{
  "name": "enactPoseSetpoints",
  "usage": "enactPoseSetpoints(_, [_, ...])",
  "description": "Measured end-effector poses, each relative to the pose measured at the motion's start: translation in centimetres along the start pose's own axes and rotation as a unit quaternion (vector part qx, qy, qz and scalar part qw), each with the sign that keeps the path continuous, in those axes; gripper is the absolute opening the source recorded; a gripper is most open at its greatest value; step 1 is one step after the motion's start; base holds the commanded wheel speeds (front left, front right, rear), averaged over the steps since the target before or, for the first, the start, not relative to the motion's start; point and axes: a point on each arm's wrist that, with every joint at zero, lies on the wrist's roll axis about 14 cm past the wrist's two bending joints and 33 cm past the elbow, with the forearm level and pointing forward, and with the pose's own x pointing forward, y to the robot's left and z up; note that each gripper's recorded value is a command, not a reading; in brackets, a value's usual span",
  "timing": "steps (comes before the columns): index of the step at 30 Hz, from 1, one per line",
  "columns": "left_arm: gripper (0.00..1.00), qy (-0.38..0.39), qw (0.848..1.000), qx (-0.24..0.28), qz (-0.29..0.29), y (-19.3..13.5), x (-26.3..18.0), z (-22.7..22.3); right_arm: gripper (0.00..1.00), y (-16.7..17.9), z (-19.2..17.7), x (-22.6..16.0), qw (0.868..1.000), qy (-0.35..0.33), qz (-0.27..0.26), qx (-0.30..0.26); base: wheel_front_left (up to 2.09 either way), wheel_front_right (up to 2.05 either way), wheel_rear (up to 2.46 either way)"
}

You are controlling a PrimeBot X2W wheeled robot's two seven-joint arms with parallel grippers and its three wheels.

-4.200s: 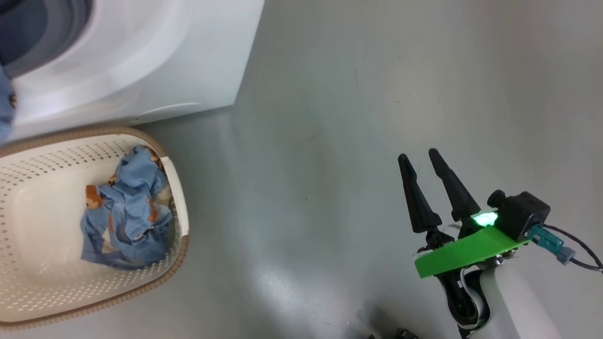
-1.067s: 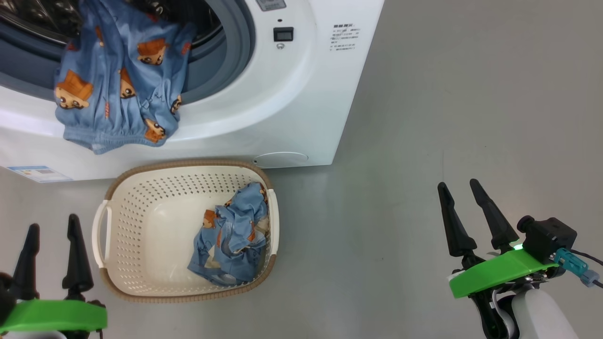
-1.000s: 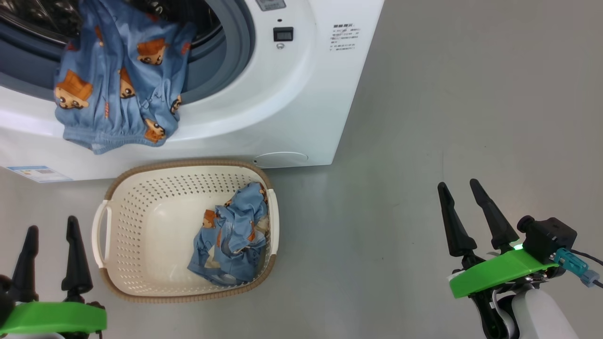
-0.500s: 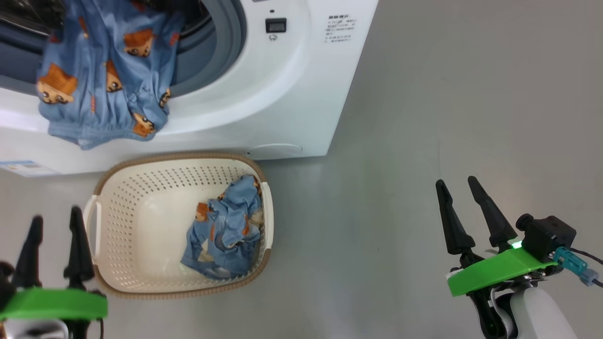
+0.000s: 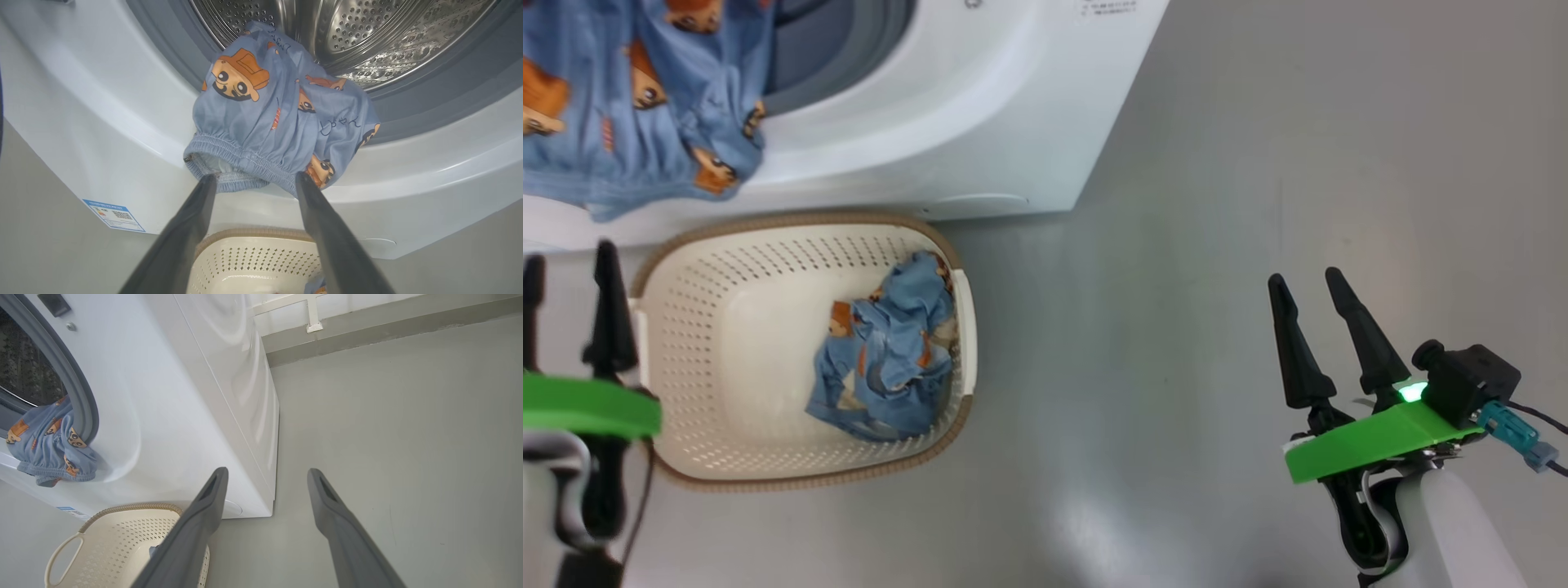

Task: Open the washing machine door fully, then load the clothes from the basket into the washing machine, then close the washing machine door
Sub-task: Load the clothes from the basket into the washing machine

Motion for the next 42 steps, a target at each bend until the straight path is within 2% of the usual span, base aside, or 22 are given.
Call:
enactPoseSetpoints(13, [1.0,0.048,0.999,0.012,-0.019,0.2,5.4,-3.4,1.0,-1.0,-1.5,1.6,1.0,0.012,-0.009,-0.005,0.0,0.0,0.0])
enactPoseSetpoints(24, [1.0,0.07,0.997,0.019,-0.026,0.2,7.8,-4.9,1.0,-2.1,-1.7,1.5,1.0,0.016,-0.023,-0.008,0.0,0.0,0.0])
enactPoseSetpoints(25, [0.98,0.07,0.997,0.019,-0.026,0.2,8.0,-4.8,1.0,-2.1,-1.7,1.5,1.0,0.016,-0.023,-0.008,0.0,0.0,0.0])
enactPoseSetpoints(26, [0.49,0.068,0.997,0.017,-0.027,0.1,8.2,-4.7,1.0,-2.1,-1.6,1.5,1.0,0.015,-0.023,-0.008,0.0,0.0,0.0])
enactPoseSetpoints(27, [0.12,0.067,0.997,0.017,-0.028,0.0,8.4,-4.6,1.0,-2.1,-1.5,1.6,1.0,0.014,-0.023,-0.008,0.0,0.0,0.0])
enactPoseSetpoints(28, [0.0,0.066,0.997,0.017,-0.028,0.0,8.5,-4.5,1.0,-2.1,-1.5,1.7,1.0,0.013,-0.023,-0.009,0.0,0.0,0.0])
enactPoseSetpoints(36, [0.0,0.058,0.997,0.017,-0.041,-0.9,8.6,-3.9,1.0,-2.0,-1.2,1.7,1.0,0.008,-0.022,-0.005,0.0,0.0,0.0])
enactPoseSetpoints(42, [0.0,0.033,0.997,0.001,-0.072,-3.1,7.9,-2.5,1.0,-1.6,-0.9,1.8,1.0,0.004,-0.018,0.006,0.0,0.0,0.0])
